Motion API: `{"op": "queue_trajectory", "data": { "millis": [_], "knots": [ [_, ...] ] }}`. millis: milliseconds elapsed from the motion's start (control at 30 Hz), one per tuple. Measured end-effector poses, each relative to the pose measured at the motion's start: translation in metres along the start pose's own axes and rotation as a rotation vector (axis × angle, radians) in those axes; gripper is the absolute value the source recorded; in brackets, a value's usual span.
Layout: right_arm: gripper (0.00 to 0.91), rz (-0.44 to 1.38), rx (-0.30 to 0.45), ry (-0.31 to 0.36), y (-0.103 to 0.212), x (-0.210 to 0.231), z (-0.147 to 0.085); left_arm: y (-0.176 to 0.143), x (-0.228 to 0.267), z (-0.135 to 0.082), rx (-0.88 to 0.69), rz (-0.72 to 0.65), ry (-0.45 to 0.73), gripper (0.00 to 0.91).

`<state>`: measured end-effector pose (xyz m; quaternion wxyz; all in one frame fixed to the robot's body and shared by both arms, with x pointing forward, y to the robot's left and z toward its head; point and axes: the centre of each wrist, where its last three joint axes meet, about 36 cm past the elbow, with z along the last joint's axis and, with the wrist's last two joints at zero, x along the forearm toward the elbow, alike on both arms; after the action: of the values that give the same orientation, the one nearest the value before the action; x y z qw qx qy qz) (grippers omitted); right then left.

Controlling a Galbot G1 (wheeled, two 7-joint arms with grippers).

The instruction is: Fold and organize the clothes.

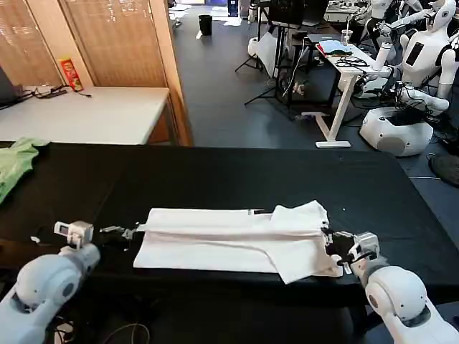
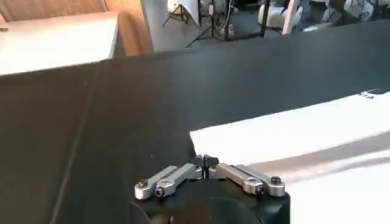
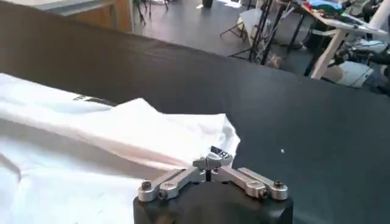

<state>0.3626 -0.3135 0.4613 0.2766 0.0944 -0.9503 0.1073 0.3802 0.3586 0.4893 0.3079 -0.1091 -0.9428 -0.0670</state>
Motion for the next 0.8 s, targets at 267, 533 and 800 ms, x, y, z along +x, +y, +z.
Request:
{"op": "queue_trajectory", "data": {
  "millis": [267,533,800],
  "knots": [
    [0.878,0.002,-0.002,0.028,0.002,0.005,0.006,-0.005,-0.003,0.007,0.009,0.007,0.025,0.878],
    [0.878,0.002,-0.013,0.036,0.002,0.018,0.006,-0.015,0.001,0.013,-0.006,0.006,0.043,0.878],
    [0.878,0.051,-0.083,-0.062,-0.004,0.020,-0.016,-0.010,0.009,-0.010,0.037,-0.003,-0.047,0.878]
  ]
}}
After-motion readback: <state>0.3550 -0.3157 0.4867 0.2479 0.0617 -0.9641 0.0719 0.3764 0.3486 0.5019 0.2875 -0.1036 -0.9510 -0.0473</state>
